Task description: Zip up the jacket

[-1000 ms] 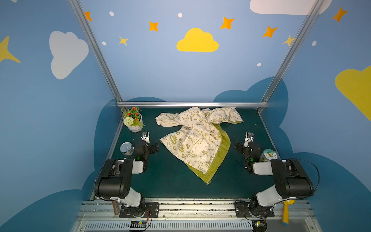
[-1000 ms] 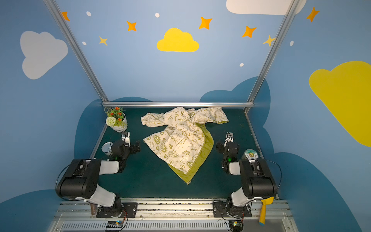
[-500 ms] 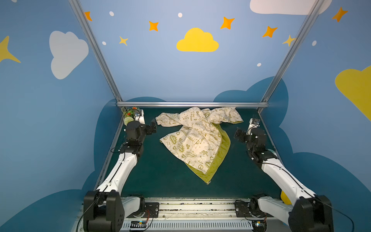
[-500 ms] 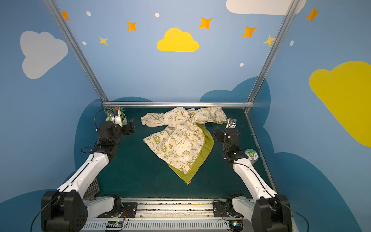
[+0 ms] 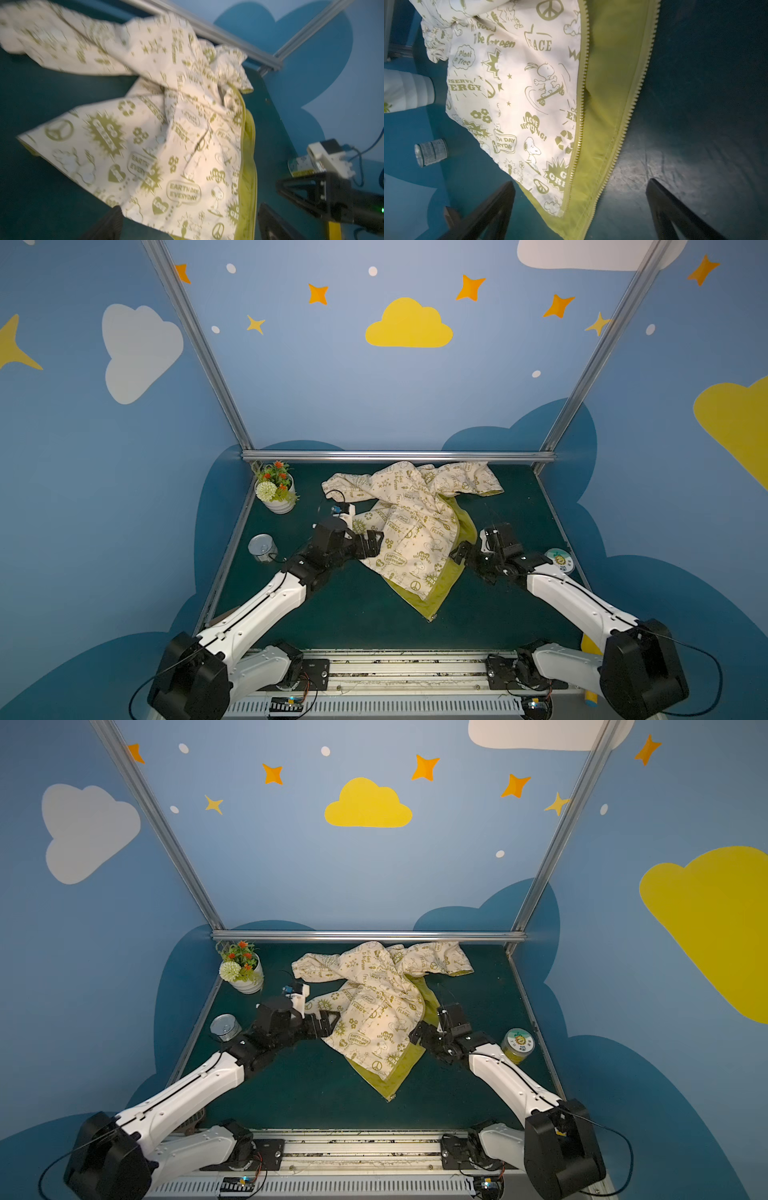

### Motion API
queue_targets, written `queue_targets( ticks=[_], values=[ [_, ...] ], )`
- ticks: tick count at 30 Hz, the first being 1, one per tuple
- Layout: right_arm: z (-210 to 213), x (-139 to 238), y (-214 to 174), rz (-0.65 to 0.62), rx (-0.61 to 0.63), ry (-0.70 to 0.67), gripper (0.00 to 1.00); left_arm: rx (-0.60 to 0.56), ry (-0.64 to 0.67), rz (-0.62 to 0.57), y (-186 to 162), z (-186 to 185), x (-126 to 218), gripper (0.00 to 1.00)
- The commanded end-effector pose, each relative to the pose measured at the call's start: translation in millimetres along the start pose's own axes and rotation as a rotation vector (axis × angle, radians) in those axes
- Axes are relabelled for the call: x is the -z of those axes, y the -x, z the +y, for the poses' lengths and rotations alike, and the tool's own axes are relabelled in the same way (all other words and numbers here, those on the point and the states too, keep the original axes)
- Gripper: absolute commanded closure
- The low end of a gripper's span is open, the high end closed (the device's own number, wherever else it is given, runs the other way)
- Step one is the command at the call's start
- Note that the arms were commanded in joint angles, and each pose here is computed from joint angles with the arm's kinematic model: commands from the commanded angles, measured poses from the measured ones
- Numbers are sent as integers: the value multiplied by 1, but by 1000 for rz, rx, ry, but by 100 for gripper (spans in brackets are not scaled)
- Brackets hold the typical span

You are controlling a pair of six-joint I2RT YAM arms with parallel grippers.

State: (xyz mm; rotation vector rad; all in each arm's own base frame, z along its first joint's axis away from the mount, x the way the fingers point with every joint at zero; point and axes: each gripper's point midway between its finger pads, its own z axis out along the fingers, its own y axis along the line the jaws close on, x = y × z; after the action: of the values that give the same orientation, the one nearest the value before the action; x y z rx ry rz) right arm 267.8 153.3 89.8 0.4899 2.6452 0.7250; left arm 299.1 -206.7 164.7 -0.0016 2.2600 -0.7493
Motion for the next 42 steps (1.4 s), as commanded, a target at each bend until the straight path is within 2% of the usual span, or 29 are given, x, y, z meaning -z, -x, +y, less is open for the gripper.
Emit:
queue_targets(
  ticks=[1,5,9,16,27,42],
  values=[
    [12,-10,-6,50,-77,67,1,86,12,64,-35,-10,-16,0],
    [14,-20,-10,91,-84,75,1,112,17,140,-66,-18,-28,0],
    [19,-29,-8,98,-83,108,1,172,0,152,-78,-16,-31,0],
    [33,-49,-8,155,-79,169,1,209,13,152,-83,-11,-30,0],
    [31,-64,8,139,-16,140,1,255,-10,194,-91,-15,-36,0],
    [53,-49,23,97,52,281,1,321,-55,260,-98,-23,-47,0]
  ],
)
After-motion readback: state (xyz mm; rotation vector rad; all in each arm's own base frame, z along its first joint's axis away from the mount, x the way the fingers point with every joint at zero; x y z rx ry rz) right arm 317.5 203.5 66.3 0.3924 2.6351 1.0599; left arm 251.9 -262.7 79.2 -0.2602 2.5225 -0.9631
